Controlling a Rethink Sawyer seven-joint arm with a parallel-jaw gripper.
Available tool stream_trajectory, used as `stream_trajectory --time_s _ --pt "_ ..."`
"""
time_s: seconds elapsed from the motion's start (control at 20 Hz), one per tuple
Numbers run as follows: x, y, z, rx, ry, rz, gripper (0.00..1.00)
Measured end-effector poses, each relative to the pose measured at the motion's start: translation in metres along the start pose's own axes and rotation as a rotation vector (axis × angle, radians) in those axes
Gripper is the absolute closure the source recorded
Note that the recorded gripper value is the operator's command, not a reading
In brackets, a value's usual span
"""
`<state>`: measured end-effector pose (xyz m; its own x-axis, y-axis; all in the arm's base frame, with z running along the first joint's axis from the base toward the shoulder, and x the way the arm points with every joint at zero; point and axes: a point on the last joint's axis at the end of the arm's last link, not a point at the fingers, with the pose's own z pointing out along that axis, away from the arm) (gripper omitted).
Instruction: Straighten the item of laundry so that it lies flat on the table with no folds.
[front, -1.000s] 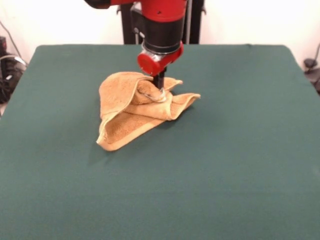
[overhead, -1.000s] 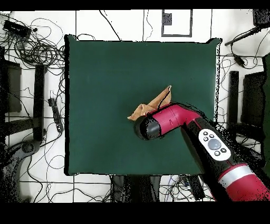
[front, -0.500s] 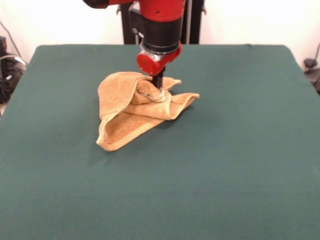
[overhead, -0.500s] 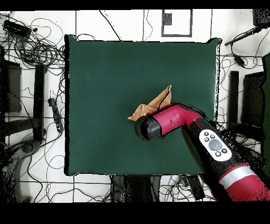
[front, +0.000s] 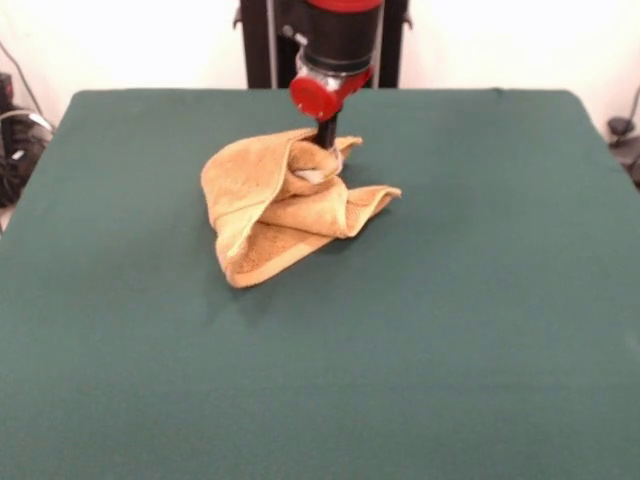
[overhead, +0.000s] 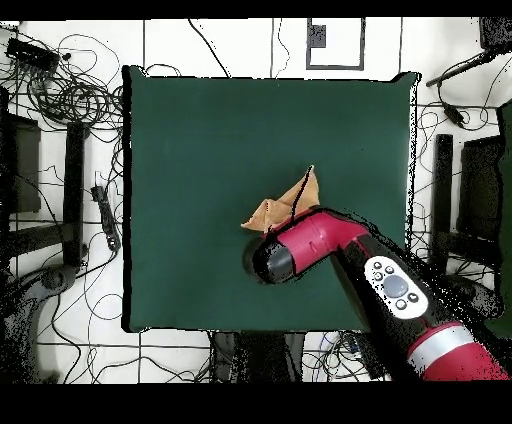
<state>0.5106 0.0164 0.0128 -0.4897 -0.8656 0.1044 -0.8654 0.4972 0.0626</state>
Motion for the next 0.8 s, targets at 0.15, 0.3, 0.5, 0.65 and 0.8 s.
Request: stream_trajectory --time_s 0.15,0.3,0.5,0.65,0.8 --pt "-0.004 0.018 -0.007 -0.006 0.013 -0.032 1.00" --pt "-0.008 0.032 -0.014 -0.018 0.020 -0.047 1.00" --pt "-0.012 0.045 -0.025 -0.039 0.022 -0.040 1.00" --pt "-0.012 0.049 -0.033 -0.046 0.026 -0.028 1.00" --pt "-0.011 0.050 -0.039 -0.053 0.033 -0.016 1.00"
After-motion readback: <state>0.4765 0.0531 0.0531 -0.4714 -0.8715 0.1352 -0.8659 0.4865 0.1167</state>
